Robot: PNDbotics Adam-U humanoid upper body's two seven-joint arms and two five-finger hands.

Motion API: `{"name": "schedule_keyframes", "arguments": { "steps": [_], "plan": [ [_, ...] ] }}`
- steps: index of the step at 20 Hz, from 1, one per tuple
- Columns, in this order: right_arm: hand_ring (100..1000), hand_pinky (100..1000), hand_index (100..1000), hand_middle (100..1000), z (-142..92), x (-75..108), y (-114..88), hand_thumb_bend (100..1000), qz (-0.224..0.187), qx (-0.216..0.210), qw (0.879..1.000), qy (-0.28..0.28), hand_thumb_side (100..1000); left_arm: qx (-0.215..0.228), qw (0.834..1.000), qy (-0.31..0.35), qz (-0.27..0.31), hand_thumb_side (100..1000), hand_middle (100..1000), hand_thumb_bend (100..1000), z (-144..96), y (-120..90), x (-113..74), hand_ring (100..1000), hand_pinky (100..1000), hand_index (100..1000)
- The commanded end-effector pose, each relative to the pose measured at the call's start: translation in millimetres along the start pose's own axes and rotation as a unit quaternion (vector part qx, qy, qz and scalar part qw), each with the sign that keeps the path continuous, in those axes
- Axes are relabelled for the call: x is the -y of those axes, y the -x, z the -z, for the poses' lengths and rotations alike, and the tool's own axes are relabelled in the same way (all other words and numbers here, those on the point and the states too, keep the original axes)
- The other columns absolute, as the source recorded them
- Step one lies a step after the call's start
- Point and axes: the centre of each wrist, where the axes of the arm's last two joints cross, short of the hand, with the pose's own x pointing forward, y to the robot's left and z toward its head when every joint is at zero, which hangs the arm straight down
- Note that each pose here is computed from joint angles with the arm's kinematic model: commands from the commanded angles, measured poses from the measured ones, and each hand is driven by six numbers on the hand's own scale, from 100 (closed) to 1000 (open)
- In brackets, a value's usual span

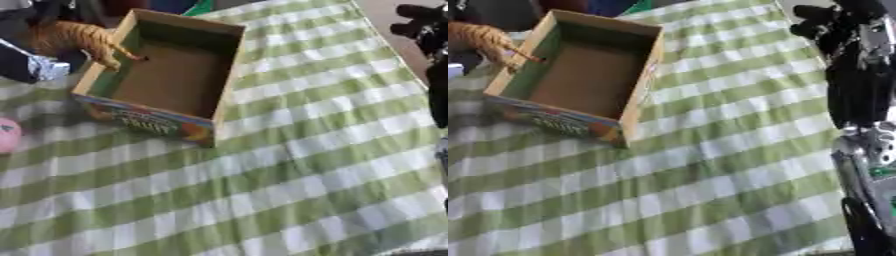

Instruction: Pick up objects on the table and place them in the box.

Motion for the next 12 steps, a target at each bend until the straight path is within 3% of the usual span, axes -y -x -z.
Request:
{"name": "schedule_keyframes", "arguments": {
  "steps": [1,12],
  "plan": [
    [802,761,855,497,6.1,-0.1,-7.6,100,0.001,0.017,1.000,-0.007,1000,-0.027,0.999,-0.024,0.003,268,127,100,7.1,16.1,0.1,351,212,156],
    [803,762,856,496,6.9,-2.4,-7.7,100,0.007,0.015,1.000,-0.013,1000,-0.051,0.997,-0.049,0.021,269,127,100,25.3,32.3,13.4,365,210,156]
  ]
}}
